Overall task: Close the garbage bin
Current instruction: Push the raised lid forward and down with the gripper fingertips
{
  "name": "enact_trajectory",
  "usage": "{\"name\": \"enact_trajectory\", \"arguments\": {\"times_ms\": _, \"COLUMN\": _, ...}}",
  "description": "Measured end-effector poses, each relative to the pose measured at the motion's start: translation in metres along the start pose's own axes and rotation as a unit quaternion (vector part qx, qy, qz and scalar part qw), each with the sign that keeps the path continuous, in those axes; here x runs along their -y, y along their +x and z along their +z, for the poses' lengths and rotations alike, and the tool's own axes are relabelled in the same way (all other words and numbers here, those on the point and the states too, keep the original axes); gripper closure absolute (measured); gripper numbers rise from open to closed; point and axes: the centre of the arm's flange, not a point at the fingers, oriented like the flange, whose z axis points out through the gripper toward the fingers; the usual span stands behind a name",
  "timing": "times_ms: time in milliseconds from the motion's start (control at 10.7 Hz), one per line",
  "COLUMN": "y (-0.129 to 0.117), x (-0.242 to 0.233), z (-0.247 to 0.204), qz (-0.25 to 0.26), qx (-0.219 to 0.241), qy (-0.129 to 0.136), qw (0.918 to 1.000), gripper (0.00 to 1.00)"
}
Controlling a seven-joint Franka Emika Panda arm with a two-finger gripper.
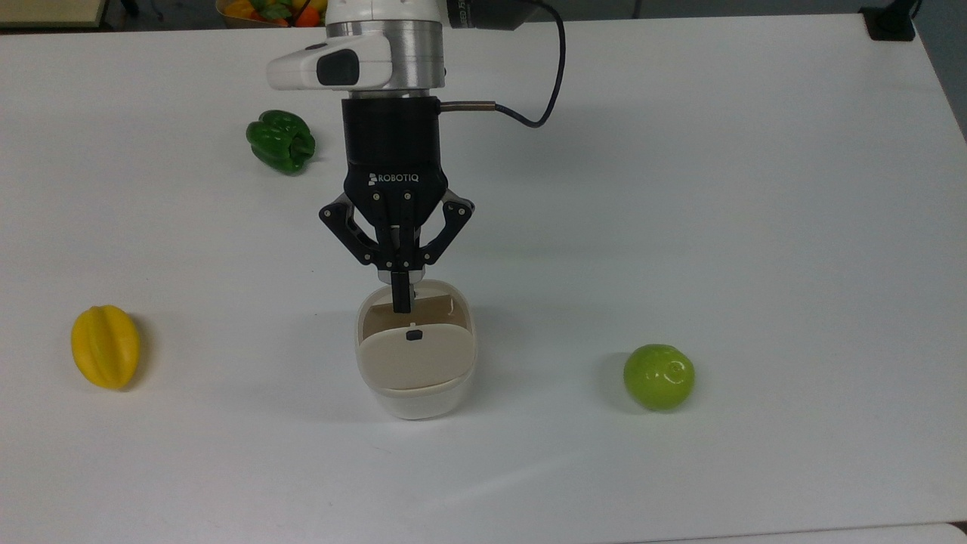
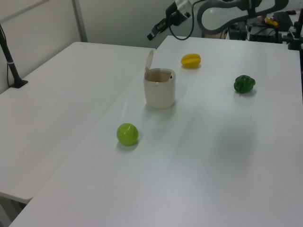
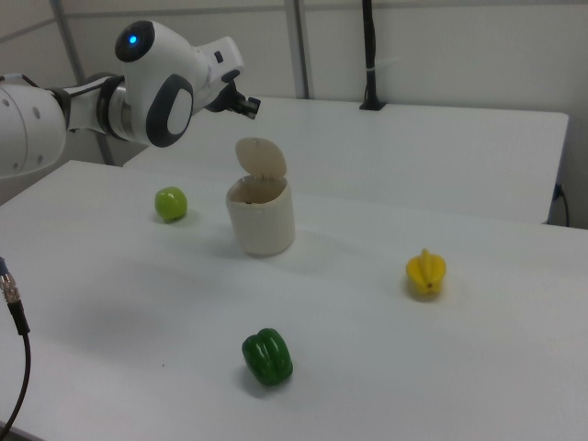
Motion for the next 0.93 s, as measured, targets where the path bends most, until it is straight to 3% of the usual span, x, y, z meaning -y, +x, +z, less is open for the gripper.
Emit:
{"name": "enact_trajectory", "arguments": {"times_ms": 467, "y": -0.018, "x": 0.000, "z": 0.040, "qz": -0.021, "qx": 0.011, "qy": -0.012, "qw": 0.9996, "gripper": 0.99}}
{"name": "enact_trajectory", "arguments": {"times_ms": 933, "y": -0.019, "x": 0.001, "z": 0.041, "qz": -0.022, "qx": 0.021, "qy": -0.012, "qw": 0.9995, "gripper": 0.99}}
